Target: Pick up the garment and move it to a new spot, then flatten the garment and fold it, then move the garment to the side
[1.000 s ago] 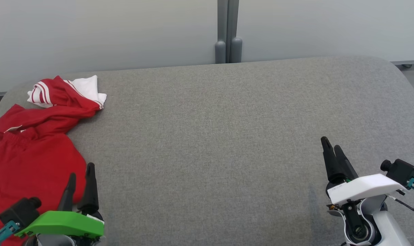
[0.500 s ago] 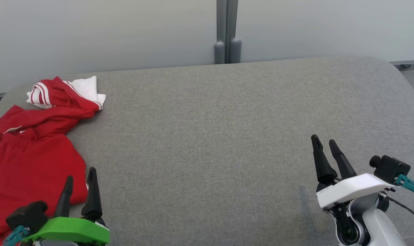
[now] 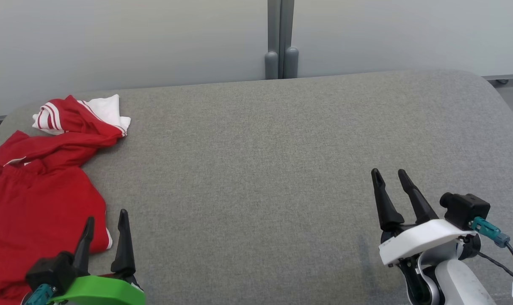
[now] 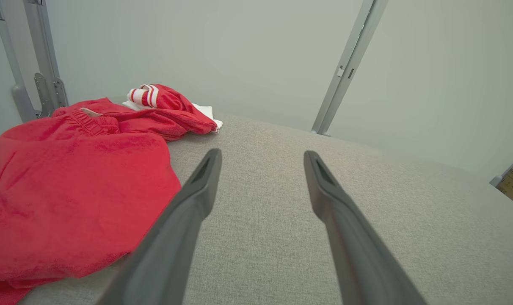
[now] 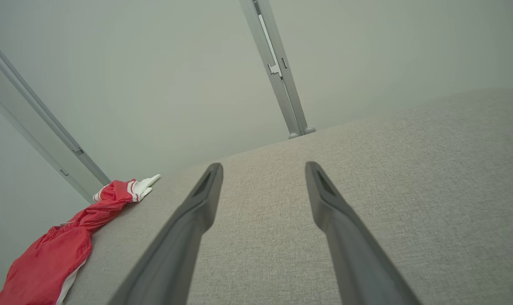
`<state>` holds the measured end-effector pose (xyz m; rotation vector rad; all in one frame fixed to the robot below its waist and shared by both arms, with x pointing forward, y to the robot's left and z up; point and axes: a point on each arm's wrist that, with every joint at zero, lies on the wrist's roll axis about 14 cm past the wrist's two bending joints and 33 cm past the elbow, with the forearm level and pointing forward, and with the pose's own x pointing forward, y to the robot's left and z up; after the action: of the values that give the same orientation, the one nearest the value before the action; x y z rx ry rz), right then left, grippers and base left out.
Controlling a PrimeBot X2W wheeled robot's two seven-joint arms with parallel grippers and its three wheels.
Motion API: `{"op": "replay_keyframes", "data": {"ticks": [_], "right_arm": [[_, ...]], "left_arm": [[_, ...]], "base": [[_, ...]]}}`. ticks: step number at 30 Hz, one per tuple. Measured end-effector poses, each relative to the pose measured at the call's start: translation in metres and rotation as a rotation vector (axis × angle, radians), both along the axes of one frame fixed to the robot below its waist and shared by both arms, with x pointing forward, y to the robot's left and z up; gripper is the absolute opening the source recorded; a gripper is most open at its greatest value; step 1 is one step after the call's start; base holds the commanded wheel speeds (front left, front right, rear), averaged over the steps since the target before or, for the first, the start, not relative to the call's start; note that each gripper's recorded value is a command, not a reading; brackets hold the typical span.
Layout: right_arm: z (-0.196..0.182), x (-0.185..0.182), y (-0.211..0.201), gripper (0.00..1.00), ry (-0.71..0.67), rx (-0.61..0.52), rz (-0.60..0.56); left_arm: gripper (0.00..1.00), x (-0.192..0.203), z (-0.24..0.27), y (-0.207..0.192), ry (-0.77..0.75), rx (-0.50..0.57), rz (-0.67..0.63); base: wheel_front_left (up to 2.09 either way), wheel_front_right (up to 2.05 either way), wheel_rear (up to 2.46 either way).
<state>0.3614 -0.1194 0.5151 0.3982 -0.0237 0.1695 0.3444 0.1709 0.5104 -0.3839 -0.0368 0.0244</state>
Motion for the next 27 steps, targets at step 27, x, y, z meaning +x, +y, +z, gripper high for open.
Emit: {"op": "replay_keyframes", "data": {"ticks": [27], "right_arm": [[0.007,-0.005,0.011,1.0,-0.119,-0.289,0.017]], "left_arm": [[1.0,-0.012,-0.001,-0.007,-0.044,0.248,-0.02]], "base": [[0.0,0.0,0.0]]}}
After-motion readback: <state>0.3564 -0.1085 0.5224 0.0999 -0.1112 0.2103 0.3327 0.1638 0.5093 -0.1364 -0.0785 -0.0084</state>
